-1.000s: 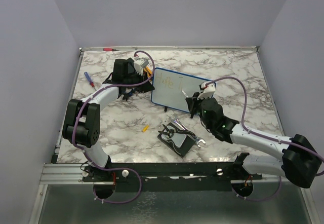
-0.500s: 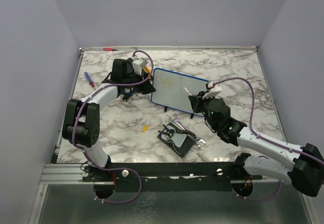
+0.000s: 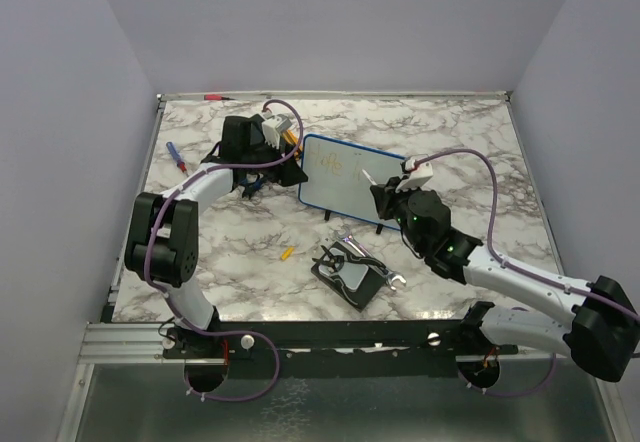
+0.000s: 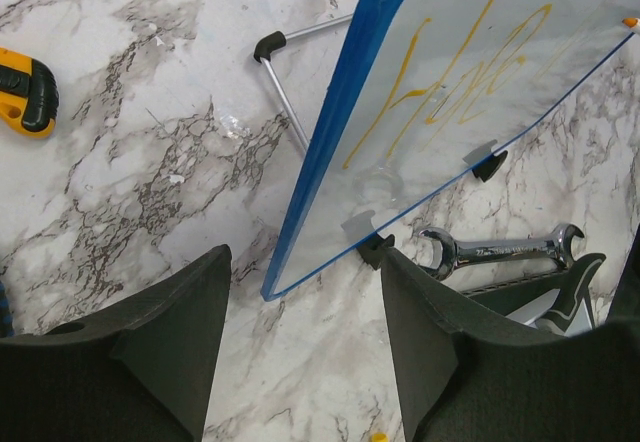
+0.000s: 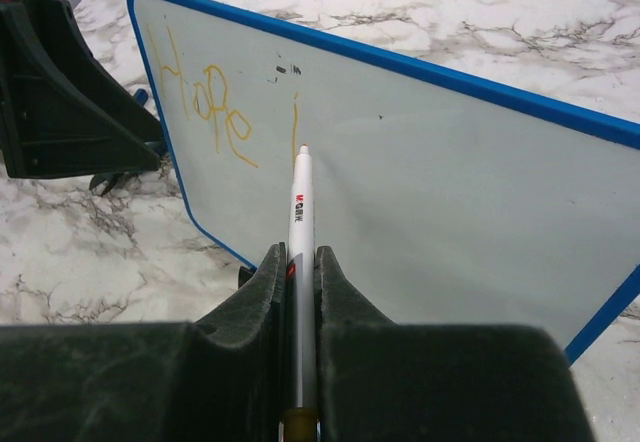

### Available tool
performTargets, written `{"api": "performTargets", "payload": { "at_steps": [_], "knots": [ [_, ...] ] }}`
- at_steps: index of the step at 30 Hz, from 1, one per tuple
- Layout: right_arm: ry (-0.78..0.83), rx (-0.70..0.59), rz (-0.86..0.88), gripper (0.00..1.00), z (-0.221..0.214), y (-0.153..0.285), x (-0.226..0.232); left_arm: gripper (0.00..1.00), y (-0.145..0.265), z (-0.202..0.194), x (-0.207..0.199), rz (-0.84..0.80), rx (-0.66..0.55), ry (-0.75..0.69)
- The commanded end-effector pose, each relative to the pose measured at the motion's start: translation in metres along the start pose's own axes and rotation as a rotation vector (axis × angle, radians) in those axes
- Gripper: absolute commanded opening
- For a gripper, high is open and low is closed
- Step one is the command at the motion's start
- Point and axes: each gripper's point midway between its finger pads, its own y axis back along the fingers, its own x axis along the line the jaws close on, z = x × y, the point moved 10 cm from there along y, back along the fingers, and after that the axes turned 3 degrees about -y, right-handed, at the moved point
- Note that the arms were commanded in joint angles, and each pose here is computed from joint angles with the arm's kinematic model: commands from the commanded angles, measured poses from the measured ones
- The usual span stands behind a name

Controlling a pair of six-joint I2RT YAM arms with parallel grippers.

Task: Write a sentence on the whiteboard

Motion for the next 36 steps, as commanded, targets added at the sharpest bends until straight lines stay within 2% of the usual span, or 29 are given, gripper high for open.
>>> {"api": "performTargets", "payload": {
  "at_steps": [1, 7, 26, 33, 36],
  "knots": [
    [0.003, -0.032, 0.015, 0.00, 0.010, -0.006, 0.005, 0.62, -0.004, 0.004, 0.004, -0.026, -0.006, -0.016],
    [0.011, -0.030, 0.005, 0.00, 0.007, -0.010, 0.004, 0.60, -0.008, 0.001, 0.006, -0.017, 0.001, -0.009],
    [0.018, -0.036, -0.038, 0.00, 0.003, -0.016, 0.002, 0.45, -0.012, -0.001, 0.003, -0.024, 0.004, -0.018],
    [0.043, -0.042, 0.080, 0.00, 0.008, -0.001, 0.004, 0.45, -0.012, 0.001, 0.002, -0.010, 0.001, 0.003],
    [0.029, -0.040, 0.061, 0.00, 0.008, 0.007, -0.001, 0.43, -0.012, 0.000, 0.001, 0.003, 0.003, 0.007]
  ]
}}
